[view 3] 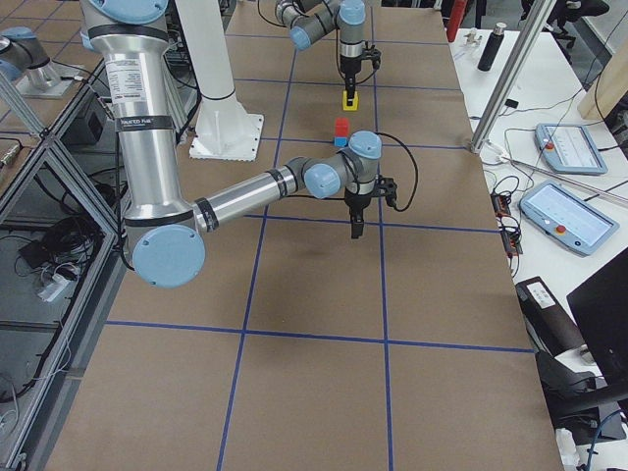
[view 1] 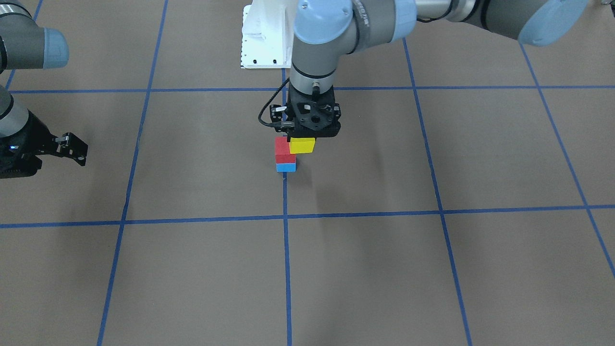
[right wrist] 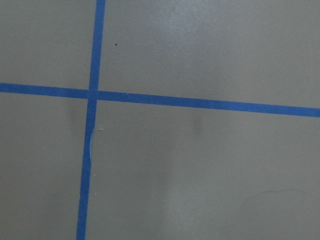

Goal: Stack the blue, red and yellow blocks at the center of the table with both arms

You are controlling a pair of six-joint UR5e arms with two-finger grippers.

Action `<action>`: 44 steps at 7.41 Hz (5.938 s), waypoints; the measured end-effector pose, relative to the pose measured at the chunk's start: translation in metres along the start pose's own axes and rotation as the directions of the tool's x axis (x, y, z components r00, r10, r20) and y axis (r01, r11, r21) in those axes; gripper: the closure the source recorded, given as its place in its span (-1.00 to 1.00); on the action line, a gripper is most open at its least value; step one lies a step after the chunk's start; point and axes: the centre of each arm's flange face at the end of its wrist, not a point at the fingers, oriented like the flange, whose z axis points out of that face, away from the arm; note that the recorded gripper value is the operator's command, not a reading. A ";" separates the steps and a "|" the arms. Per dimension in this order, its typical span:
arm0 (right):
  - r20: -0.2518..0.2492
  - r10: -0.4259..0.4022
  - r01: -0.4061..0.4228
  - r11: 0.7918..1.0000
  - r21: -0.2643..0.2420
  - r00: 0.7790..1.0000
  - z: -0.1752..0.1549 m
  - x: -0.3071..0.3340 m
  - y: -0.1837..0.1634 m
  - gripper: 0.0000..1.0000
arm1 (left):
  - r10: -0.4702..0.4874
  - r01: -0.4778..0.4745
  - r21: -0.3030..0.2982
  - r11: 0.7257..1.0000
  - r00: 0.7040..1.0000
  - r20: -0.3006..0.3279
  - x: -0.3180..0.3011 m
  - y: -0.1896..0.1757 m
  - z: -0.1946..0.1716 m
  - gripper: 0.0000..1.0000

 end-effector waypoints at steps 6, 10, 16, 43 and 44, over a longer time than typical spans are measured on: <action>-0.003 0.006 -0.006 1.000 -0.002 1.000 0.001 0.004 0.000 -1.00 | 0.027 -0.025 -0.028 0.999 0.997 0.068 0.024 0.001 0.033 1.00; -0.004 0.013 -0.013 1.000 -0.002 1.000 0.001 0.004 0.000 -1.00 | 0.033 -0.030 -0.045 0.999 0.997 0.073 0.027 0.011 0.042 1.00; -0.004 0.015 -0.015 1.000 -0.002 1.000 0.001 0.004 0.000 -1.00 | 0.020 -0.016 -0.046 0.999 0.997 0.073 0.025 0.013 0.045 1.00; 0.069 0.061 -0.065 0.996 0.062 0.996 -0.074 0.189 0.024 -1.00 | 0.291 -0.290 -0.033 0.957 0.955 0.061 -0.622 -0.068 -0.056 -1.00; 0.068 0.060 -0.064 0.996 0.064 0.996 -0.075 0.194 0.026 -1.00 | 0.280 -0.279 -0.039 0.960 0.959 0.051 -0.652 -0.068 -0.059 -1.00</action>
